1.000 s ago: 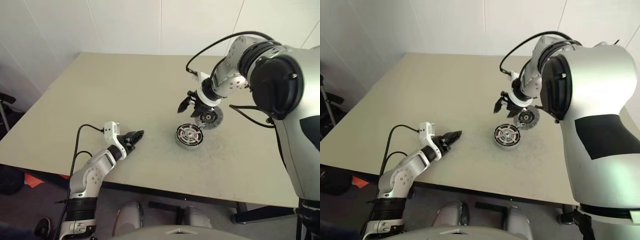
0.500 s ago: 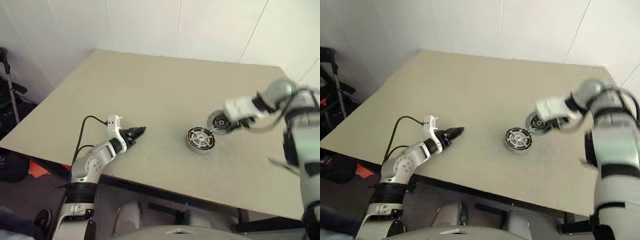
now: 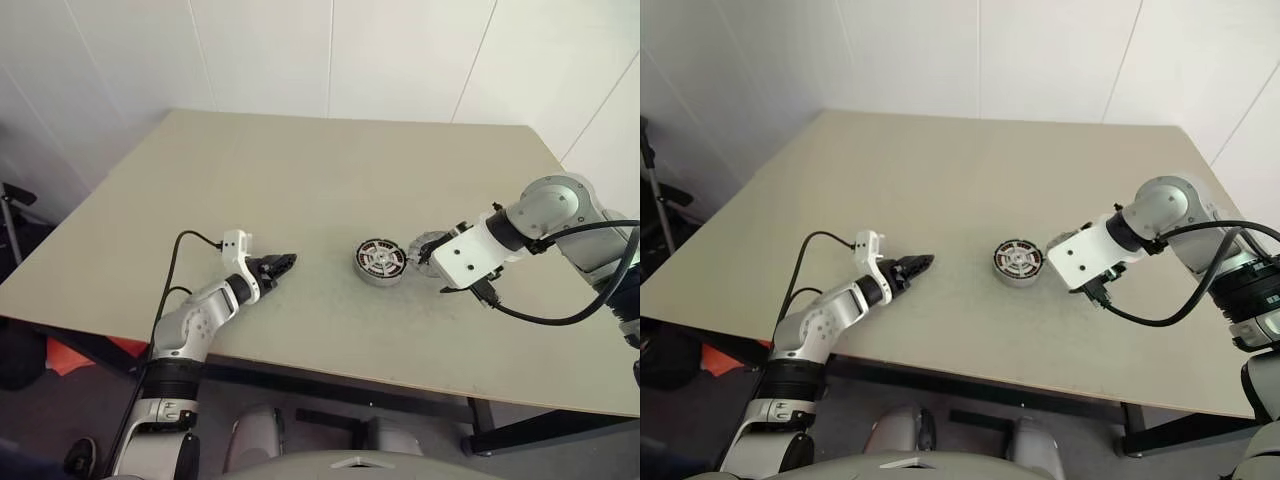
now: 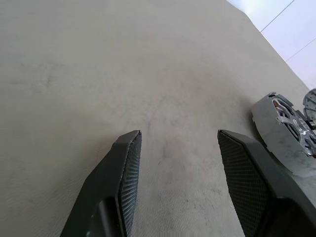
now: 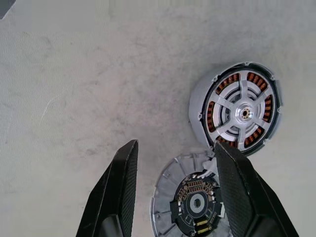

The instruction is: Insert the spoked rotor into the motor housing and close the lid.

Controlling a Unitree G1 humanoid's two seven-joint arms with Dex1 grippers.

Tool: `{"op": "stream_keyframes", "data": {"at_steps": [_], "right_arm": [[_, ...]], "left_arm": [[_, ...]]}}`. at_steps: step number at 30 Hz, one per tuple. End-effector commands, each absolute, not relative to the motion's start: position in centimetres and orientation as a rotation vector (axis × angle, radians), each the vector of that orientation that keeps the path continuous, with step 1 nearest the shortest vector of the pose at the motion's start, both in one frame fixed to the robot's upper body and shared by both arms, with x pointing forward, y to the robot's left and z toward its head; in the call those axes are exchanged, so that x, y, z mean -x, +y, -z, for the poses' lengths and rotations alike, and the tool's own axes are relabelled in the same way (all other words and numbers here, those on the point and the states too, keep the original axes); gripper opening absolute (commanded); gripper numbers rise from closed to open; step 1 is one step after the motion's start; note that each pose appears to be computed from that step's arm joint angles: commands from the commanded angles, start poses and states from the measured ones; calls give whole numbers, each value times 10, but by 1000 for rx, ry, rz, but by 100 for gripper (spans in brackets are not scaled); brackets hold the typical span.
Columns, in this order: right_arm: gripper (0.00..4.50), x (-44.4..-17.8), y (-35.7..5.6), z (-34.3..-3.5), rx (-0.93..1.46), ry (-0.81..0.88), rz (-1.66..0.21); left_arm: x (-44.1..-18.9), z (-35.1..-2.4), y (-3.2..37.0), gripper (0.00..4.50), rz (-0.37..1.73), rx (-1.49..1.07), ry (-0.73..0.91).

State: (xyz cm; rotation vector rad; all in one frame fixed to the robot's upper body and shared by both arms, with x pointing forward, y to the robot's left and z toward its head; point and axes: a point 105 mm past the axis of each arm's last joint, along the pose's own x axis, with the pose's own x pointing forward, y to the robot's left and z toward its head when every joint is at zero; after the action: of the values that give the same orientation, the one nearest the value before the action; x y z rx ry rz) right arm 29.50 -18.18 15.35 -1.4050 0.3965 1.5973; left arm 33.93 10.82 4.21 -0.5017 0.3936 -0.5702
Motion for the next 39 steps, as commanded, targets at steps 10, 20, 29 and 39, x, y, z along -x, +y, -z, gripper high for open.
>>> {"op": "stream_keyframes", "data": {"at_steps": [10, 20, 29, 39], "right_arm": [[276, -330, -147, -175, 1358, 267, -1391], [276, -347, -161, -177, 1351, 285, -1236], [276, -357, -174, -185, 1268, 269, -1086], [50, -385, -253, -199, 1151, 337, -619]], "left_arm": [[-340, -48, 111, 260, 554, 492, 372], [-345, -52, 110, 260, 561, 486, 366], [-347, -62, 103, 260, 600, 472, 346], [-349, -97, 86, 260, 738, 228, 269]]}}
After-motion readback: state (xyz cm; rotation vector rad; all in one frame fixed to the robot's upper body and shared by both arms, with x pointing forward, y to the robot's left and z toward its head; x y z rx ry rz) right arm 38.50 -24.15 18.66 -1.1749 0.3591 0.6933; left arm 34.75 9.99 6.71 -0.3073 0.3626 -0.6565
